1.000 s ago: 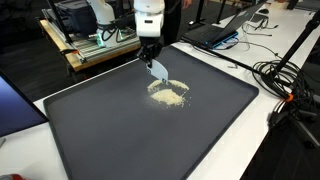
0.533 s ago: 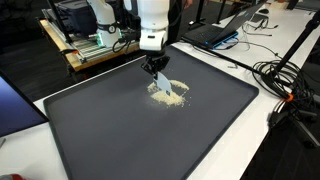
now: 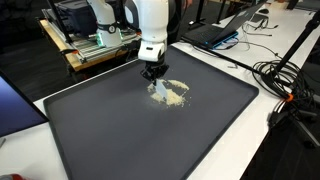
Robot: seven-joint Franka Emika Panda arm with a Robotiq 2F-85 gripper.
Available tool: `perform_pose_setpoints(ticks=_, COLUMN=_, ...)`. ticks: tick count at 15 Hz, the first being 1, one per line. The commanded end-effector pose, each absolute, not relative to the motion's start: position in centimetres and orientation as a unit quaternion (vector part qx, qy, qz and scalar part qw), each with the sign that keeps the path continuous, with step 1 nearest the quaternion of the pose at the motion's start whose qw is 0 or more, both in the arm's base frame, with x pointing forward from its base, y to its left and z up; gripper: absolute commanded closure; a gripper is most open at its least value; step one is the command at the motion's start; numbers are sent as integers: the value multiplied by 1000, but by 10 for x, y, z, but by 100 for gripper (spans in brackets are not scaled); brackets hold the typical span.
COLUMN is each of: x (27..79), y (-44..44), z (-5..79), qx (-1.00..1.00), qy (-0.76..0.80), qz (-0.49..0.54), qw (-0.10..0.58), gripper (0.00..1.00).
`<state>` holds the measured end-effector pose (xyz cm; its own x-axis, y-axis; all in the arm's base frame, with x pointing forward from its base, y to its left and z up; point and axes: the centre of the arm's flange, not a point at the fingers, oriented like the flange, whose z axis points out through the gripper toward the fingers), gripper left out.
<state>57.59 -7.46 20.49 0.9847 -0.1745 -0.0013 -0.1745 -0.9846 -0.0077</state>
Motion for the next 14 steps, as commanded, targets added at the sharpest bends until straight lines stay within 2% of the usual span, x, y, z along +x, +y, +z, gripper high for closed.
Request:
perform_pose_setpoints(ticks=1, x=575, y=-80, z=200, qx=-995, qy=104, qz=2, qw=-11, gripper=99)
perform_pose_setpoints(ticks=14, x=573, y=-107, z=222, qx=-993, qy=115, qz=2, qw=-23, gripper=99)
